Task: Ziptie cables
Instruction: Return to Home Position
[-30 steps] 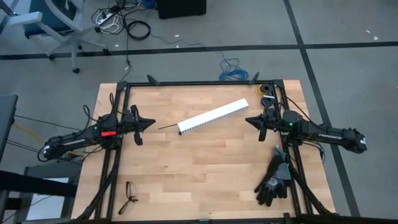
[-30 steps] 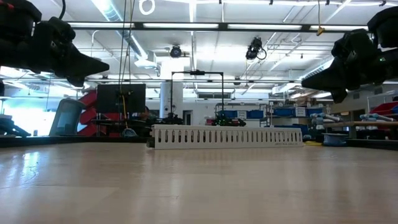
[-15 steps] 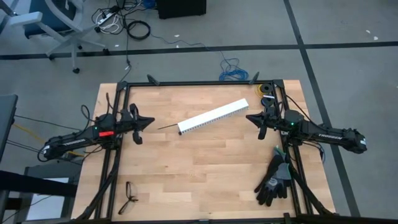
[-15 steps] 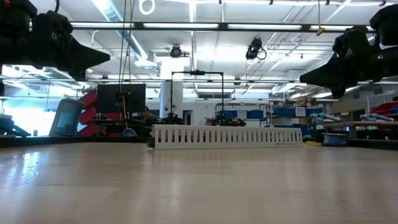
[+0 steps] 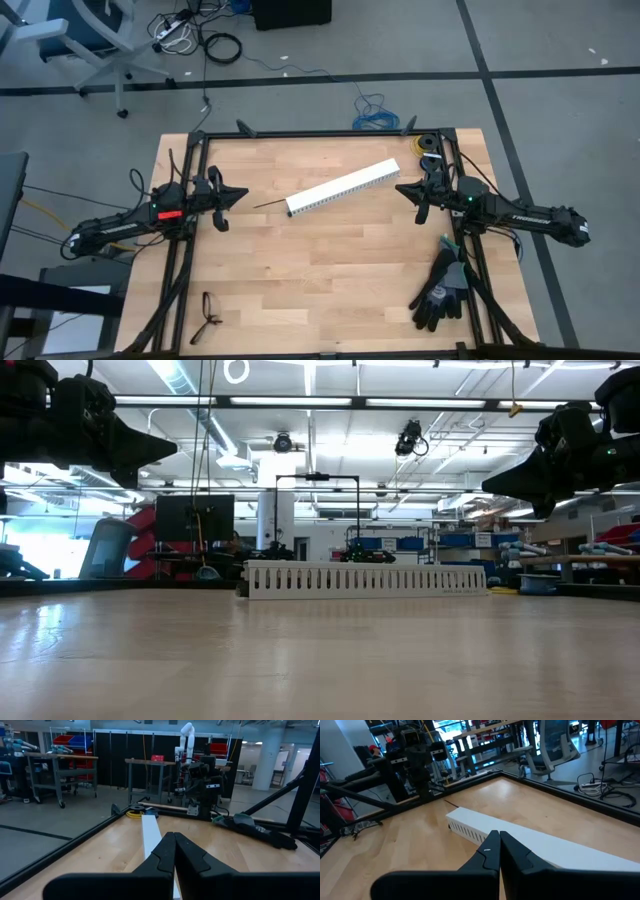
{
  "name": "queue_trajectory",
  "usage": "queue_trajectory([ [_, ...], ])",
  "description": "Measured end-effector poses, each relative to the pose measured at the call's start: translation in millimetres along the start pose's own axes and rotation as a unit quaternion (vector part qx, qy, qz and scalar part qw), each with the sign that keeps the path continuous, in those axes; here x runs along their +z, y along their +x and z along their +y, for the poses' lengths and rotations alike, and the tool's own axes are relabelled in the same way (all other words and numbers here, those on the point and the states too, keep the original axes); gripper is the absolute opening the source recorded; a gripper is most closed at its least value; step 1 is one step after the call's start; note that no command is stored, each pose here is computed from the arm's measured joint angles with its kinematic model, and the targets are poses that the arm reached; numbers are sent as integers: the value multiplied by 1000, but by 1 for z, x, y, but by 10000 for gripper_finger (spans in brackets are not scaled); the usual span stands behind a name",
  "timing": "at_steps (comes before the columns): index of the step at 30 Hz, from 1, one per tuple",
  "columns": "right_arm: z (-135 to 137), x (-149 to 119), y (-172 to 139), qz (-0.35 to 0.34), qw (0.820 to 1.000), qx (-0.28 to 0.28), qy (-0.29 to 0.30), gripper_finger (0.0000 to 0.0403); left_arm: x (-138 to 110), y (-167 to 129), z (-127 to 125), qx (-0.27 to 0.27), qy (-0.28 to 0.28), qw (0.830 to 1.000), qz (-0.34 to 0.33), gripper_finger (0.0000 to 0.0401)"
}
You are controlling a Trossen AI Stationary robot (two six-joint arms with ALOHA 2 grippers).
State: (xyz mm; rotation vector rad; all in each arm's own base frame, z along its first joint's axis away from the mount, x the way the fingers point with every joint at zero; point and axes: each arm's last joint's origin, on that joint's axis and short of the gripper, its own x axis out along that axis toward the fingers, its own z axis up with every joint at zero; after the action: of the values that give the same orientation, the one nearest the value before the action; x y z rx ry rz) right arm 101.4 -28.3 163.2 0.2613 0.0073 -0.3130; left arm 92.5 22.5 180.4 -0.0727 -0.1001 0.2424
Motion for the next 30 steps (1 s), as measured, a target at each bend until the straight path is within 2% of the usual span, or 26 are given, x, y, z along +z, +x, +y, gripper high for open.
queue_trajectory([
  [30,0,0,0,0,1000,0,0,0,1,0,0,0,0,1000,-1,14],
])
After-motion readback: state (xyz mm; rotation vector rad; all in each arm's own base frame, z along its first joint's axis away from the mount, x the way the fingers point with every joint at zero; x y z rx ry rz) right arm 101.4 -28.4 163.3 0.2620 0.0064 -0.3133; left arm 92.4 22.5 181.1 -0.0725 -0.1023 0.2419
